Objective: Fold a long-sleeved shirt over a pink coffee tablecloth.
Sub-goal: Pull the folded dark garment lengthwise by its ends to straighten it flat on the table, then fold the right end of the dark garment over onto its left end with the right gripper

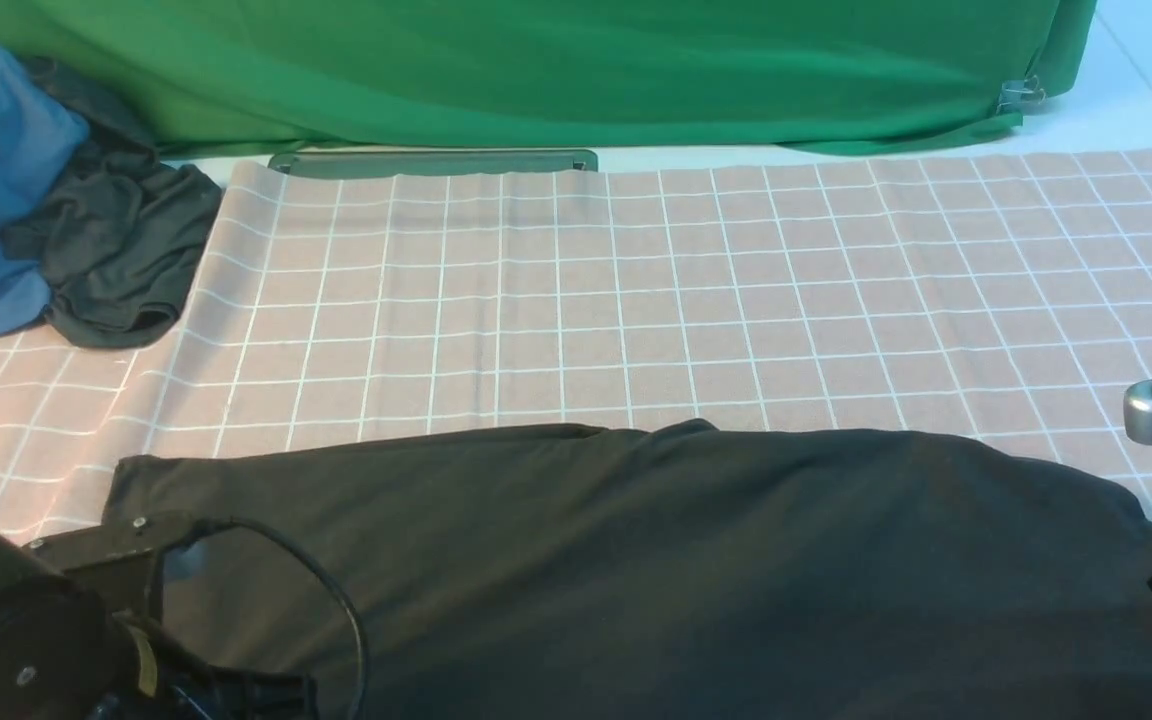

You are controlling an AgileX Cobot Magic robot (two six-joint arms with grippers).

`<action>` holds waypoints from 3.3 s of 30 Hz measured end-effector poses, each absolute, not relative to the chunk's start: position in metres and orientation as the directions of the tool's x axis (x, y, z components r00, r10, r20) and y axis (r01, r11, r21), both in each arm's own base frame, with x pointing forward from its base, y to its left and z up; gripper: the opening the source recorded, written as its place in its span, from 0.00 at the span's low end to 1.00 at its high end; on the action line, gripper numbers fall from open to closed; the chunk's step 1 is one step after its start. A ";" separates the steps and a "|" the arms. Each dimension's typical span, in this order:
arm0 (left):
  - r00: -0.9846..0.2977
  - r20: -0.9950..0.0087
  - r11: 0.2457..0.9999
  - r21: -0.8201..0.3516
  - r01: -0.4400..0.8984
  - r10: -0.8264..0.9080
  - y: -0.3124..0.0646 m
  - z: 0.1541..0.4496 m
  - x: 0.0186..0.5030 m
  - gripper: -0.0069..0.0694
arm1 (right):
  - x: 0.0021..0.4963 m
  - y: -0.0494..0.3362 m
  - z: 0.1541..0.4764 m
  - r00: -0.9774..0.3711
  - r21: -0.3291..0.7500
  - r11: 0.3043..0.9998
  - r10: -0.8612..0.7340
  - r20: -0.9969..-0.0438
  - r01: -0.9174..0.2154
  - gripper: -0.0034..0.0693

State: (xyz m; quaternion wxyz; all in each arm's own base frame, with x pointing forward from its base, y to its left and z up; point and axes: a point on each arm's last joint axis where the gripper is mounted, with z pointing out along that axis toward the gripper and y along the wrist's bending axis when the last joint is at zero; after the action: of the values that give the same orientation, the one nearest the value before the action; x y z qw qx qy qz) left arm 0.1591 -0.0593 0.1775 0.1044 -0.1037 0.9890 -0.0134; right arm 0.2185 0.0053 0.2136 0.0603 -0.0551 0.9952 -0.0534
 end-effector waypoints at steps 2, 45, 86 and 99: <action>-0.956 -0.209 0.979 -0.054 -0.199 -0.206 -0.060 0.182 0.161 0.13 | 0.219 0.005 0.214 -0.986 -0.111 0.989 -0.110 -0.122 -0.096 0.37; -0.848 -0.476 0.913 -0.407 -0.023 -0.234 -0.058 0.282 0.114 0.13 | 0.273 -0.042 0.230 -0.971 0.002 0.986 0.164 -0.175 0.166 0.22; -0.615 -0.707 0.935 -0.299 -0.189 -0.351 -0.001 0.380 0.062 0.13 | 0.249 0.367 0.301 -0.778 0.462 0.642 -0.383 -0.498 -0.612 0.22; -0.605 -0.713 0.934 -0.300 -0.194 -0.355 0.001 0.380 0.058 0.13 | 0.252 0.444 0.238 -0.782 0.515 0.607 -0.333 -0.527 -0.605 0.25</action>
State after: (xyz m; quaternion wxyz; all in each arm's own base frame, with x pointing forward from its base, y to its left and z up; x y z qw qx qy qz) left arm 0.0578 0.0013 0.3804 0.4168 -0.1541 0.8907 -0.0963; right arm 0.2525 0.4442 0.2381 0.1930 -0.2679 0.8753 0.3533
